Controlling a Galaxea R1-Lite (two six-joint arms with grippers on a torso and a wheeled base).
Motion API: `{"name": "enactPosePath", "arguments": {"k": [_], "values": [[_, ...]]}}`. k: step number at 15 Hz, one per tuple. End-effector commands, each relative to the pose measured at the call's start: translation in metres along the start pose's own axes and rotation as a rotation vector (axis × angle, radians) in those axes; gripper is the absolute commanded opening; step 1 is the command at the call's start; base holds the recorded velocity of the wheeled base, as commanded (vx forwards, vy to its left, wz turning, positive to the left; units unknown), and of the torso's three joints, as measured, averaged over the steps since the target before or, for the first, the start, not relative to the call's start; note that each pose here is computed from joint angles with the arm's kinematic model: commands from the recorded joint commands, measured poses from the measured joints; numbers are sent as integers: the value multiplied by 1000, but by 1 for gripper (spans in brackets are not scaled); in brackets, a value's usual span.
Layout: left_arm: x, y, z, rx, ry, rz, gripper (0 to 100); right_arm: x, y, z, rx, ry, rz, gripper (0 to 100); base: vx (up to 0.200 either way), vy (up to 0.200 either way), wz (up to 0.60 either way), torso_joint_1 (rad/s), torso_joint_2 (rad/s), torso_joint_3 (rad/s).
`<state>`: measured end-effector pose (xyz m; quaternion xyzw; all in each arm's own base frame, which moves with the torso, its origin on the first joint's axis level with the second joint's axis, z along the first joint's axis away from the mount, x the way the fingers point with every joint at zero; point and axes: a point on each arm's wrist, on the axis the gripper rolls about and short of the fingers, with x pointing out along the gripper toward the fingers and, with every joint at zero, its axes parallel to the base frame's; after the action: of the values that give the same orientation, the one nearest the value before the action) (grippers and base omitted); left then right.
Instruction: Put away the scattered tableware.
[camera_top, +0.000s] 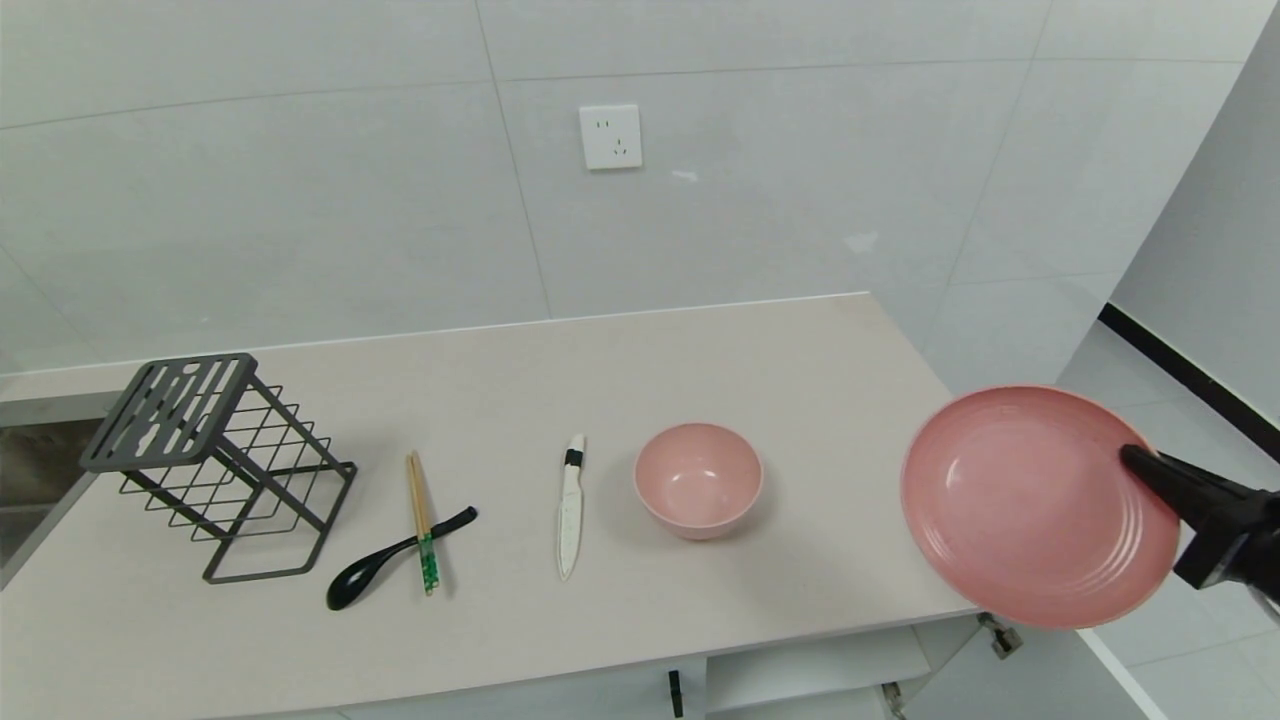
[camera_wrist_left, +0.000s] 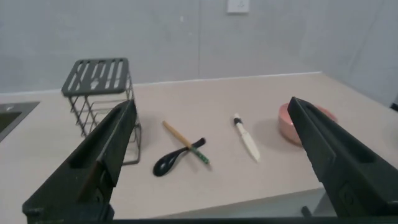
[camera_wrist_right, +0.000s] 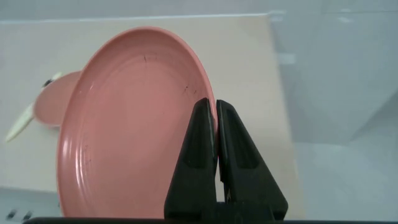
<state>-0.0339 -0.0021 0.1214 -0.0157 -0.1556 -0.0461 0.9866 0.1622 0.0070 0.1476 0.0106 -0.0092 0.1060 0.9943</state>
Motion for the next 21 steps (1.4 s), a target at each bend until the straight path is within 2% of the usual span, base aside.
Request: {"name": "enactPosePath", "arguments": {"k": [1, 2, 6, 7, 9, 11, 13, 15, 17, 18, 19, 21], "values": [[4, -2, 26, -2, 9, -46, 100, -19, -14, -4, -8, -16, -95, 0, 0, 0, 0, 0, 0, 0], [13, -3, 49, -6, 42, -110, 100, -18, -16, -4, -13, -14, -101, 0, 0, 0, 0, 0, 0, 0], [61, -4, 75, -35, 161, -297, 100, -22, -14, -1, -21, -31, -98, 0, 0, 0, 0, 0, 0, 0], [67, -4, 77, -37, 166, -314, 100, -23, -14, -1, -22, -37, -96, 0, 0, 0, 0, 0, 0, 0], [111, -2, 84, -33, 136, -345, 100, -24, -12, 1, -44, -44, -54, 0, 0, 0, 0, 0, 0, 0], [144, 0, 81, -28, 115, -359, 100, -23, -13, -1, -45, -36, -51, 0, 0, 0, 0, 0, 0, 0], [169, -3, 74, -36, 102, -403, 100, -21, -13, -2, -42, -27, -46, 0, 0, 0, 0, 0, 0, 0], [184, -7, 63, -53, 143, -437, 100, -20, -13, -3, -41, -18, -43, 0, 0, 0, 0, 0, 0, 0], [197, -14, 50, -77, 205, -484, 100, -19, -12, -4, -39, -15, -33, 0, 0, 0, 0, 0, 0, 0], [207, -18, 42, -86, 229, -509, 100, -18, -5, -4, -39, -18, 12, 0, 0, 0, 0, 0, 0, 0], [218, -22, 36, -85, 231, -527, 100, -16, -2, -5, -37, -12, 40, 0, 0, 0, 0, 0, 0, 0], [236, -25, 22, -51, 258, -528, 100, -11, 6, -9, -28, 16, 99, 0, 0, 0, 0, 0, 0, 0]]}}
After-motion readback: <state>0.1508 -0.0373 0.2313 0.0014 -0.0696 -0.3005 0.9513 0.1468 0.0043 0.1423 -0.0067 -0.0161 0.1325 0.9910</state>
